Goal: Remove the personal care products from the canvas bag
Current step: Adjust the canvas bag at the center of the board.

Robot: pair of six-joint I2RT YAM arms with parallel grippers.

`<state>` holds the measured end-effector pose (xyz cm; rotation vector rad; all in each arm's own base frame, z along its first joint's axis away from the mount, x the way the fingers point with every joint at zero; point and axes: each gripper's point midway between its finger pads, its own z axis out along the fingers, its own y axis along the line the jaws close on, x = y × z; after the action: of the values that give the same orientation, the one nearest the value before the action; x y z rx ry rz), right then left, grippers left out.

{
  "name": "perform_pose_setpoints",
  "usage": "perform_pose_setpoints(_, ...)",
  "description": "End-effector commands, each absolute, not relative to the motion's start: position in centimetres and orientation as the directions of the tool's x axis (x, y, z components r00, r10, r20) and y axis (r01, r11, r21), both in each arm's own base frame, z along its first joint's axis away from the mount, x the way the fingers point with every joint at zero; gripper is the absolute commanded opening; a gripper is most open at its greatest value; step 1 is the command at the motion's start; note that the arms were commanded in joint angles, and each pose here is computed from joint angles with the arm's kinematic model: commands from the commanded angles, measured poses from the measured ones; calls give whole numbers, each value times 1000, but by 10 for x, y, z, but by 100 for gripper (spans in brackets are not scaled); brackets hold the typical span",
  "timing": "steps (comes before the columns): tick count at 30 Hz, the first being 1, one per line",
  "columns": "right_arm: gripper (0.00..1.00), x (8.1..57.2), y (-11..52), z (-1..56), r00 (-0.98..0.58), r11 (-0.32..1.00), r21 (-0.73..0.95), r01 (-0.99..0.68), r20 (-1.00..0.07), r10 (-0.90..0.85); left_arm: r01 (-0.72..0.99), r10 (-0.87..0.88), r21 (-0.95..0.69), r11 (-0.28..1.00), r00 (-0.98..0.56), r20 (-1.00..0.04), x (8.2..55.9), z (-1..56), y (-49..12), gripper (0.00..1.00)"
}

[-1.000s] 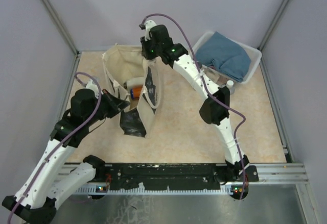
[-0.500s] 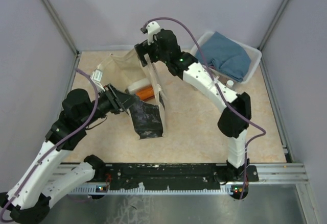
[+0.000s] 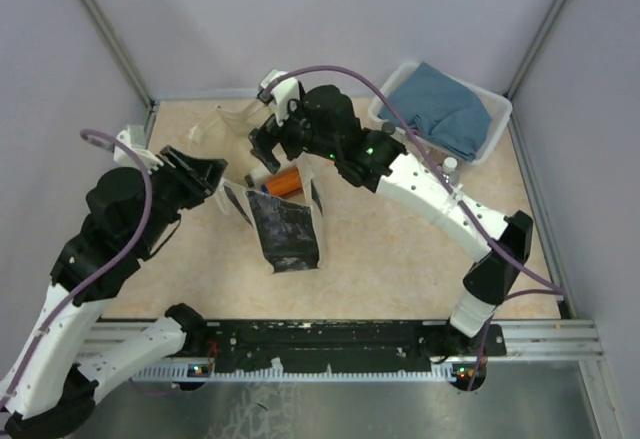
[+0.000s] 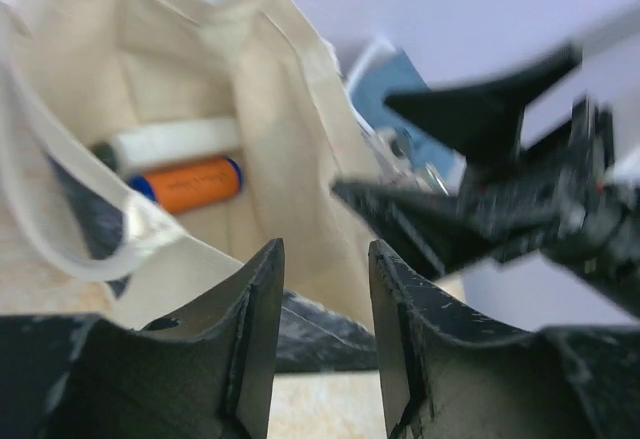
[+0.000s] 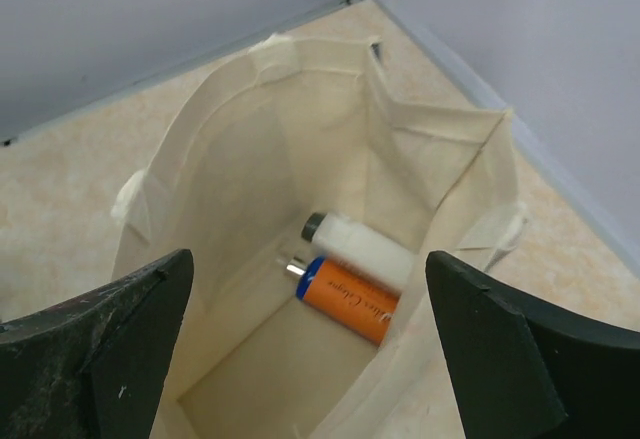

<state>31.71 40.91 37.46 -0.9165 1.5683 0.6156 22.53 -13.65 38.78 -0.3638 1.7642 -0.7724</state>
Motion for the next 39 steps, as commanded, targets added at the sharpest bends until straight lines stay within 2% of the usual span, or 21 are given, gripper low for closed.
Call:
perform_pose_setpoints(1, 99, 276, 416, 355, -37, 435, -112, -893, -947, -319, -150, -516, -494, 856, -275, -811, 239, 363, -86, 49)
perform_pose_setpoints(4, 99, 256, 429, 321, -26, 353, -138, -925, -906, -422, -186, -496, -461, 867, -262, -828, 245, 362, -82, 55)
perform_pose_setpoints(9, 99, 222, 448, 321, 19, 248, -135, -959, -908, -419, -209, -474, -431, 878, -251, -844, 253, 356, -80, 62)
perform_pose_setpoints(12, 99, 207, 461, 304, 38, 184, -139, -973, -883, -468, -211, -472, -429, 878, -239, -849, 256, 355, -81, 63)
perform_pose_setpoints(15, 99, 204, 468, 287, 31, 177, -139, -974, -862, -506, -223, -466, -420, 880, -230, -854, 257, 353, -77, 63)
perform_pose_setpoints(16, 91, 207, 469, 282, 22, 189, -139, -972, -856, -517, -233, -464, -415, 879, -228, -856, 257, 352, -75, 64)
perform_pose_setpoints(17, 77, 209, 470, 275, 20, 189, -142, -972, -845, -535, -239, -463, -412, 879, -224, -858, 257, 351, -74, 66)
perform_pose_setpoints(18, 41, 210, 470, 268, 12, 185, -139, -973, -828, -561, -241, -460, -409, 880, -223, -859, 258, 350, -74, 69)
perform_pose_setpoints(19, 0, 213, 467, 261, 2, 196, -146, -970, -808, -590, -238, -458, -407, 882, -227, -860, 259, 348, -74, 73)
perform_pose_setpoints(22, 0, 203, 459, 252, 10, 158, -141, -977, -775, -632, -220, -447, -398, 891, -262, -855, 264, 338, -81, 74)
perform_pose_setpoints(25, 0, 183, 448, 269, 30, 140, -137, -981, -812, -583, -246, -431, -366, 897, -307, -849, 272, 324, -83, 75)
perform_pose_setpoints(32, 0, 151, 396, 271, -31, 166, -81, -983, -812, -583, -256, -394, -321, 912, -320, -862, 290, 329, -81, 75)
perform_pose_setpoints(39, 0, 145, 353, 269, -56, 221, -106, -969, -784, -619, -283, -366, -279, 918, -326, -872, 275, 331, -65, 76)
